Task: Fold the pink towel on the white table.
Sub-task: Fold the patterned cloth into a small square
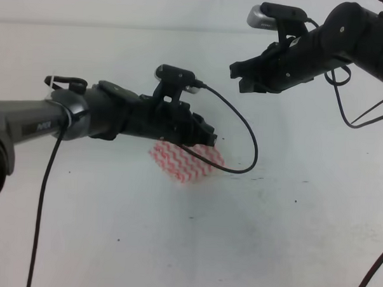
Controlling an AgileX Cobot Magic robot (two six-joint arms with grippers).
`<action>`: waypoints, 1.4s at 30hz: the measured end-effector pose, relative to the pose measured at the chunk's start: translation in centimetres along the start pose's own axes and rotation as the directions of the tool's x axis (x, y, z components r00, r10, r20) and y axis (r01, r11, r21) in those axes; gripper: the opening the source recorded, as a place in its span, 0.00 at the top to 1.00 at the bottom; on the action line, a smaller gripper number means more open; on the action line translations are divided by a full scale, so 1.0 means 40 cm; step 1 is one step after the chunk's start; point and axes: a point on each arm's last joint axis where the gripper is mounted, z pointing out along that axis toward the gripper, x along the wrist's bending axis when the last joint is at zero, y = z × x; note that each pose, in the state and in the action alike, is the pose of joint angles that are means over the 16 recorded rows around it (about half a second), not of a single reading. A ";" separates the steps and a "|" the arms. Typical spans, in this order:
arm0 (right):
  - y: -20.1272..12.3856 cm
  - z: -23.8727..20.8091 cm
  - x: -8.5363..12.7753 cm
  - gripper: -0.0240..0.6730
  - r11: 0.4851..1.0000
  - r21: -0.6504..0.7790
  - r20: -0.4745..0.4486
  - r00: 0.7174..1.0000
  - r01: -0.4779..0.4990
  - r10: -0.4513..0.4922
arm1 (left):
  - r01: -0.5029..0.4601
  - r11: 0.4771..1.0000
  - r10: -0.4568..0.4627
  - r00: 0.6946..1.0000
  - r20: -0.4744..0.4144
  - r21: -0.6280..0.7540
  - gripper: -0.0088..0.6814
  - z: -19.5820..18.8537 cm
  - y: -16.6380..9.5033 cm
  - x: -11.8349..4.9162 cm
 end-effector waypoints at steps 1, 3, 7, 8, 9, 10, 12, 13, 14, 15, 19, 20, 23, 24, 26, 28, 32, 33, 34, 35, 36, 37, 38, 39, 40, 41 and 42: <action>0.000 0.000 0.000 0.99 1.000 0.001 0.000 1.000 0.000 0.000 | 0.003 1.000 -0.003 1.000 -0.001 0.005 0.99 0.003 -0.003 -0.001; 0.001 -0.002 0.000 0.99 1.000 0.000 0.000 1.000 0.001 -0.001 | 0.009 1.000 -0.009 1.000 -0.001 0.016 0.99 0.009 -0.008 -0.001; 0.001 -0.003 0.000 0.99 1.000 -0.001 0.000 1.000 0.002 -0.002 | 0.017 0.999 -0.018 1.000 0.006 0.040 0.99 0.017 -0.020 -0.001; 0.001 -0.004 0.000 0.99 1.000 -0.002 0.000 1.000 0.003 -0.003 | 0.018 0.999 -0.018 1.000 0.010 0.047 0.99 0.019 -0.023 -0.001; 0.001 -0.004 0.000 0.99 1.000 -0.002 0.000 1.000 0.003 -0.003 | 0.019 0.998 -0.020 1.000 0.016 0.054 0.99 0.021 -0.026 -0.002; 0.001 -0.004 0.000 0.99 1.000 -0.001 0.000 1.000 0.003 -0.003 | 0.019 0.998 -0.020 1.000 0.021 0.060 0.99 0.022 -0.029 -0.002; 0.002 -0.005 0.000 0.99 1.000 -0.002 0.000 1.000 0.003 -0.003 | 0.018 0.997 -0.021 0.999 0.032 0.073 0.99 0.025 -0.034 -0.004; 0.002 -0.006 0.000 0.99 1.000 -0.003 0.000 1.000 0.004 -0.004 | 0.017 0.997 -0.020 0.999 0.039 0.079 0.99 0.026 -0.036 -0.005; 0.002 -0.006 0.000 0.99 1.000 -0.003 0.000 1.000 0.004 -0.004 | 0.016 0.996 -0.020 0.999 0.045 0.085 0.99 0.027 -0.038 -0.006; 0.002 -0.006 0.000 0.99 1.000 -0.003 0.000 1.000 0.004 -0.004 | 0.013 0.996 -0.019 0.998 0.054 0.092 0.99 0.028 -0.041 -0.008; 0.002 -0.005 0.000 0.99 1.000 -0.002 0.000 1.000 0.004 -0.004 | 0.003 0.993 -0.014 0.995 0.099 0.116 0.99 0.029 -0.048 -0.017; 0.002 -0.005 0.000 0.99 1.000 -0.002 0.000 1.000 0.004 -0.004 | -0.001 0.993 -0.013 0.994 0.112 0.122 0.99 0.029 -0.050 -0.020; 0.002 -0.006 0.000 0.99 1.000 -0.003 0.001 1.000 0.005 -0.005 | -0.013 0.991 -0.008 0.989 0.149 0.136 0.99 0.028 -0.054 -0.028; 0.002 -0.005 0.000 0.99 1.000 -0.002 0.000 1.000 0.004 -0.004 | -0.019 0.990 -0.003 0.987 0.159 0.139 0.99 0.028 -0.055 -0.030; 0.002 -0.005 0.000 0.99 1.000 -0.002 0.000 1.000 0.004 -0.004 | -0.032 0.989 0.006 0.984 0.177 0.145 0.99 0.027 -0.057 -0.034; 0.001 -0.004 0.000 0.99 1.000 -0.001 0.000 1.000 0.004 -0.004 | -0.046 0.988 0.016 0.981 0.195 0.147 0.99 0.026 -0.057 -0.038; 0.001 -0.003 -0.001 0.99 1.000 -0.002 0.001 1.000 0.003 -0.003 | -0.075 0.987 0.042 0.974 0.221 0.144 0.99 0.023 -0.053 -0.043; 0.001 -0.002 -0.001 0.99 1.000 -0.002 0.001 1.000 0.002 -0.002 | -0.085 0.987 0.052 0.972 0.227 0.139 0.99 0.021 -0.048 -0.045; 0.001 -0.002 -0.001 0.99 1.000 -0.003 0.001 1.000 0.002 -0.002 | -0.094 0.986 0.061 0.971 0.229 0.134 0.99 0.019 -0.043 -0.046; 0.002 -0.003 -0.001 0.99 1.000 -0.004 0.001 1.000 0.002 -0.002 | -0.101 0.987 0.070 0.971 0.230 0.128 0.99 0.016 -0.038 -0.047; 0.002 -0.002 -0.001 0.99 1.000 -0.004 0.001 1.000 0.002 -0.002 | -0.109 0.986 0.079 0.970 0.231 0.122 0.99 0.013 -0.032 -0.049; 0.002 -0.003 -0.001 0.99 1.000 -0.005 0.001 1.000 0.002 -0.002 | -0.115 0.987 0.086 0.969 0.230 0.116 0.99 0.009 -0.025 -0.050; 0.002 -0.004 -0.001 0.99 1.000 -0.006 0.001 1.000 0.002 -0.002 | -0.122 0.986 0.094 0.969 0.230 0.110 0.99 0.006 -0.019 -0.051; 0.002 -0.003 -0.001 0.99 1.000 -0.006 0.002 1.000 0.003 -0.003 | -0.128 0.986 0.102 0.968 0.229 0.103 0.99 0.002 -0.013 -0.052; 0.003 -0.004 -0.001 0.99 1.000 -0.007 0.002 1.000 0.003 -0.003 | -0.133 0.986 0.108 0.968 0.227 0.097 0.99 -0.003 -0.006 -0.054; 0.004 -0.007 0.000 0.99 1.000 -0.010 0.003 1.000 0.005 -0.005 | -0.138 0.986 0.115 0.968 0.224 0.089 0.99 -0.008 0.002 -0.056; 0.005 -0.011 0.001 0.99 1.000 -0.011 0.004 1.000 0.008 -0.008 | -0.142 0.987 0.122 0.968 0.219 0.080 0.99 -0.014 0.011 -0.057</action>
